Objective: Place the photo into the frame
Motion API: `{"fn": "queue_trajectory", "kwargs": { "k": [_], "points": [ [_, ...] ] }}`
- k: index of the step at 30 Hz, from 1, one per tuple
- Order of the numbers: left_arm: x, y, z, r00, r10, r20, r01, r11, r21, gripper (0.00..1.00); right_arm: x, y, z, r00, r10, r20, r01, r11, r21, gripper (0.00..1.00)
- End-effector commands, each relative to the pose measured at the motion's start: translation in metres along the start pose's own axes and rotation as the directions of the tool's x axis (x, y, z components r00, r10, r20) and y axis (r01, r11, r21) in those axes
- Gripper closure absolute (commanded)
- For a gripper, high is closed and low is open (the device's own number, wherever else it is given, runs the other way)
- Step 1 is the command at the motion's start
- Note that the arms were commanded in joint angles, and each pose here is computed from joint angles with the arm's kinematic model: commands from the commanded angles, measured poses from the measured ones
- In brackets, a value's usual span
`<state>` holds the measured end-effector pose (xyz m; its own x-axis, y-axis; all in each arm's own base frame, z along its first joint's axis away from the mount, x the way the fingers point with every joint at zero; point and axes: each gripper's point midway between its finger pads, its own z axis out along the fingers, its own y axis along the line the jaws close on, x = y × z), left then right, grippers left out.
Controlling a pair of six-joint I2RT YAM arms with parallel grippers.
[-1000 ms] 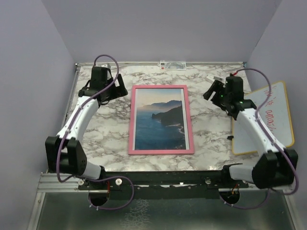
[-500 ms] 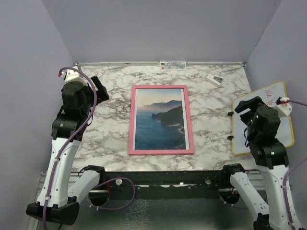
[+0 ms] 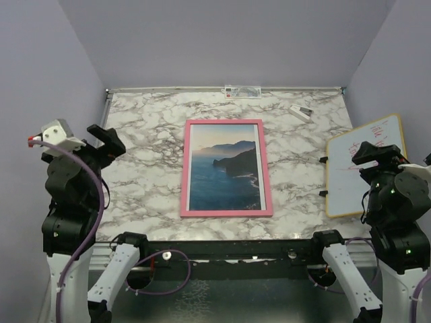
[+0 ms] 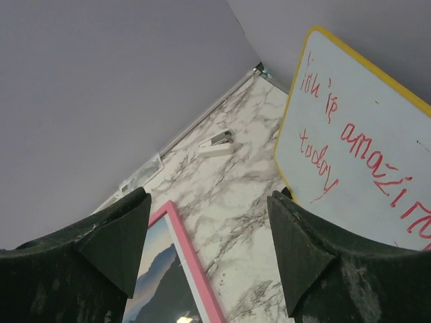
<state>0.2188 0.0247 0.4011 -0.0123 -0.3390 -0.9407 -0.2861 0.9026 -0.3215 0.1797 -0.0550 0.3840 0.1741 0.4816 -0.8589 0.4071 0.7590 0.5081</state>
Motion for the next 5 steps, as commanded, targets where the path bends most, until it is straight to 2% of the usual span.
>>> {"fn": "queue_trajectory", "kwargs": {
  "k": [1, 5],
  "points": [
    [-0.0178, 0.0139, -0.0166, 0.998, -0.004, 0.064, 0.007, 0.999, -0.045, 0.01, -0.0006, -0.0092, -0.0058, 1.000, -0.023, -0.004, 0.023, 0.999, 0.027, 0.25],
    [-0.0178, 0.0168, -0.0161, 0.998, 0.009, 0.057, -0.006, 0.998, -0.064, 0.01, 0.0040, -0.0096, -0.0046, 1.000, -0.018, -0.015, 0.018, 0.999, 0.028, 0.25]
  ]
}}
